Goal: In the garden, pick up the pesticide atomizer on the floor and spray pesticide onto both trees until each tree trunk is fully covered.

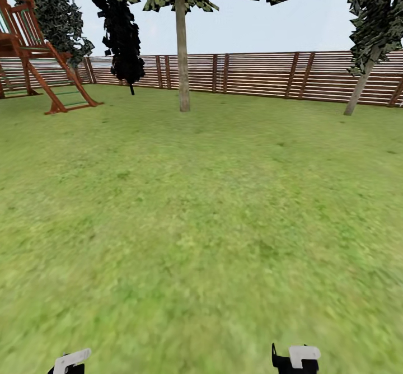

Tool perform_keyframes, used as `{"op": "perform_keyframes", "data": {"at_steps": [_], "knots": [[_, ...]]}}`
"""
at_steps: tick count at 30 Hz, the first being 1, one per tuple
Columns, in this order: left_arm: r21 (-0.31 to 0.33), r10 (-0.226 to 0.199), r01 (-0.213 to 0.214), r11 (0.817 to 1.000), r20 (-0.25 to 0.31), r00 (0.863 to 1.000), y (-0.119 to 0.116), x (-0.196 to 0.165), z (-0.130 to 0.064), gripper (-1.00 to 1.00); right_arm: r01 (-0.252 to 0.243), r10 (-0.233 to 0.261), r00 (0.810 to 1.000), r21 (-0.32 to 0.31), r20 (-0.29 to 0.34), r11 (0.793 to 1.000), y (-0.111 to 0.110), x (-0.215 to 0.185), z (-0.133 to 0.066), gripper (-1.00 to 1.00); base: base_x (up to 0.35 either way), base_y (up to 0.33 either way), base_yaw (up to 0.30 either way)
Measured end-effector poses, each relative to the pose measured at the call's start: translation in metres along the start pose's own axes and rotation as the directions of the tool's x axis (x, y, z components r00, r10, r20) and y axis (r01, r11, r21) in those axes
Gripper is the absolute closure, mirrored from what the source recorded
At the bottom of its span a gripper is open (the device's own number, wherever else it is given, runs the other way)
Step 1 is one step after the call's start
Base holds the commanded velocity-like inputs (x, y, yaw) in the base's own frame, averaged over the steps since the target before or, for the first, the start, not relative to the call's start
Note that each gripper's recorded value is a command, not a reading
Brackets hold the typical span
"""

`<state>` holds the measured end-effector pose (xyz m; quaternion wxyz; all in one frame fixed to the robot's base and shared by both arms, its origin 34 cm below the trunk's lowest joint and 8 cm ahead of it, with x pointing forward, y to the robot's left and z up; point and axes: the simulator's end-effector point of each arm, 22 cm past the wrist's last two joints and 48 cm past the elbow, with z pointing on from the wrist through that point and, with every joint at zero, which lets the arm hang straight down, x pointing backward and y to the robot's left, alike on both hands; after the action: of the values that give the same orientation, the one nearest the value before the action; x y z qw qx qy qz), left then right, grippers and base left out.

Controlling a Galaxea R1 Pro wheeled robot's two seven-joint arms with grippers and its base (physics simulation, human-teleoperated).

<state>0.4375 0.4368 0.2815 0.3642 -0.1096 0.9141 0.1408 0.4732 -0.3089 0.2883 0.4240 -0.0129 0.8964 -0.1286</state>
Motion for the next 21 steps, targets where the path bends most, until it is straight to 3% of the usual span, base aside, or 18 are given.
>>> {"op": "perform_keyframes", "data": {"at_steps": [21], "knots": [[0.000, 0.000, 0.000, 1.000, 0.000, 1.000, 0.0000, 0.0000, 0.0000, 1.00, 0.000, 0.000, 1.000, -0.001, 0.000, 1.000, 0.0007, -0.0001, -0.0001, -1.00, 0.338, 0.000, 0.000]]}}
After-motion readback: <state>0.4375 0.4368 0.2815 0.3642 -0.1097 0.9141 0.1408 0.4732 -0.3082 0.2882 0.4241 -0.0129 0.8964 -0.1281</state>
